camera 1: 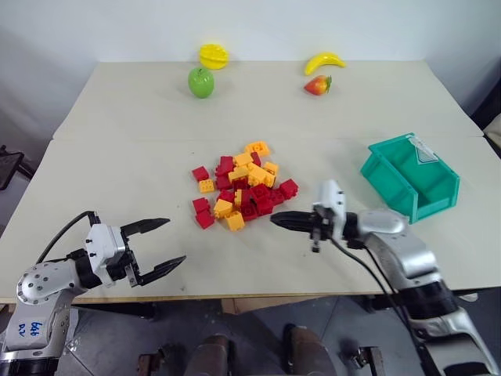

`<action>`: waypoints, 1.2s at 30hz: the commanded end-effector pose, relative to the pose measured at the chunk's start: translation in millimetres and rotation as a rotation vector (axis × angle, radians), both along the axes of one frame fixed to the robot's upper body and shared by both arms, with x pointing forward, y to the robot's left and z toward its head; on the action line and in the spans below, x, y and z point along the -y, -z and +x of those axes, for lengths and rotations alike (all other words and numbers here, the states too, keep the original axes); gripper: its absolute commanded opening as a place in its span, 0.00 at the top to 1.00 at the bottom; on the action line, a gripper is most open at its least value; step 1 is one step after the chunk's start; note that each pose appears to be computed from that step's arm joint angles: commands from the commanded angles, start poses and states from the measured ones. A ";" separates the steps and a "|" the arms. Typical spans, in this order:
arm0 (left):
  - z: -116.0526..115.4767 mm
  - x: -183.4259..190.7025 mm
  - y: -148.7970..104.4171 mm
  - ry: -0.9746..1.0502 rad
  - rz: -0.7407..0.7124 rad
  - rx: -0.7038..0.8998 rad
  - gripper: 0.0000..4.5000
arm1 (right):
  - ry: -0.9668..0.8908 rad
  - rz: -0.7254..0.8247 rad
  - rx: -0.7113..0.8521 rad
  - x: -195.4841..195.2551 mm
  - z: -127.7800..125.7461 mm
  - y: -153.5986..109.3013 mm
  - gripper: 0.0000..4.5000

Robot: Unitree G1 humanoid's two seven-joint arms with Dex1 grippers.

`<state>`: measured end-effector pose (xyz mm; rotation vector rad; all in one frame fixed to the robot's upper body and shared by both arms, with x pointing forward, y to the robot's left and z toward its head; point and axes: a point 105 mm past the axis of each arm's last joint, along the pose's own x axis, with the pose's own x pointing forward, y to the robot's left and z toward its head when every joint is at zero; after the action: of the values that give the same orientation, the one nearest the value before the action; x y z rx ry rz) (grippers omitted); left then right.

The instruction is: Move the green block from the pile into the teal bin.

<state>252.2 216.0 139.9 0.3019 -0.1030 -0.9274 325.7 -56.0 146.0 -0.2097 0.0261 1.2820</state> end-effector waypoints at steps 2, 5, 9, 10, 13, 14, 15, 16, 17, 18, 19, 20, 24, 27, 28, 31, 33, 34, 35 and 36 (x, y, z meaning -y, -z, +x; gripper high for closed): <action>6.2 -11.1 -9.5 -0.088 -0.048 0.049 0.00 | 0.113 -0.034 0.008 -18.9 30.7 -3.4 0.99; 9.4 -11.8 -11.9 -0.117 -0.078 0.061 0.00 | 0.188 -0.010 0.051 -25.2 52.0 -13.4 0.99; 12.3 -7.3 -12.1 -0.124 -0.098 0.067 0.00 | 0.352 0.018 0.092 -5.9 88.6 -26.5 0.99; 13.0 -6.4 -12.3 -0.124 -0.104 0.067 0.00 | 0.381 0.023 0.097 -0.2 95.0 -28.3 0.99; 16.3 -3.7 -11.9 -0.122 -0.113 0.068 0.00 | 0.416 0.029 0.088 11.0 105.7 -28.4 0.99; 17.7 -2.6 -11.8 -0.121 -0.115 0.068 0.00 | 0.419 0.029 0.085 12.6 107.5 -27.4 0.99; 19.1 -0.9 -12.0 -0.118 -0.119 0.070 0.00 | 0.413 0.022 0.087 13.1 107.8 -25.9 0.99; 20.5 0.2 -12.3 -0.117 -0.122 0.071 0.00 | 0.406 0.017 0.091 13.1 108.0 -25.2 0.99; 22.1 1.8 -12.8 -0.113 -0.124 0.073 0.00 | 0.379 0.025 0.089 11.3 105.2 -25.6 0.99; 23.3 3.3 -13.1 -0.109 -0.126 0.074 0.00 | 0.345 0.030 0.091 10.0 100.8 -26.0 0.99; 24.5 4.1 -13.2 -0.105 -0.128 0.073 0.00 | 0.301 0.028 0.097 9.1 94.6 -25.3 0.99; 25.2 4.6 -13.3 -0.103 -0.130 0.073 0.00 | 0.271 0.025 0.101 8.7 90.1 -24.6 0.99; 27.4 6.8 -12.9 -0.085 -0.130 0.068 0.00 | 0.197 -0.036 0.130 22.5 67.8 -14.5 0.99; 27.7 6.8 -13.6 -0.075 -0.128 0.067 0.00 | 0.210 -0.001 0.159 40.9 57.1 -22.9 0.99; 27.1 5.7 -14.0 -0.073 -0.126 0.066 0.00 | 0.222 0.013 0.161 52.1 52.7 -27.0 0.99; 24.1 0.5 -13.9 -0.073 -0.117 0.059 0.00 | 0.260 0.010 0.183 93.5 35.3 -36.9 0.99; 20.7 -4.2 -12.3 -0.073 -0.102 0.050 0.00 | 0.284 0.024 0.210 126.6 18.5 -48.7 0.90; 19.6 -6.0 -11.9 -0.074 -0.099 0.048 0.00 | 0.294 0.030 0.204 137.6 11.8 -52.0 0.84; 19.0 -7.9 -11.7 -0.076 -0.095 0.047 0.00 | 0.299 0.031 0.212 149.7 4.2 -55.7 0.79; 18.2 -9.4 -11.6 -0.079 -0.093 0.046 0.00 | 0.305 0.027 0.218 157.9 -1.4 -57.5 0.71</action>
<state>273.4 220.7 143.3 0.2299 -0.1429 -0.8387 336.0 -208.3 183.6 -0.3022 -0.0617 0.9297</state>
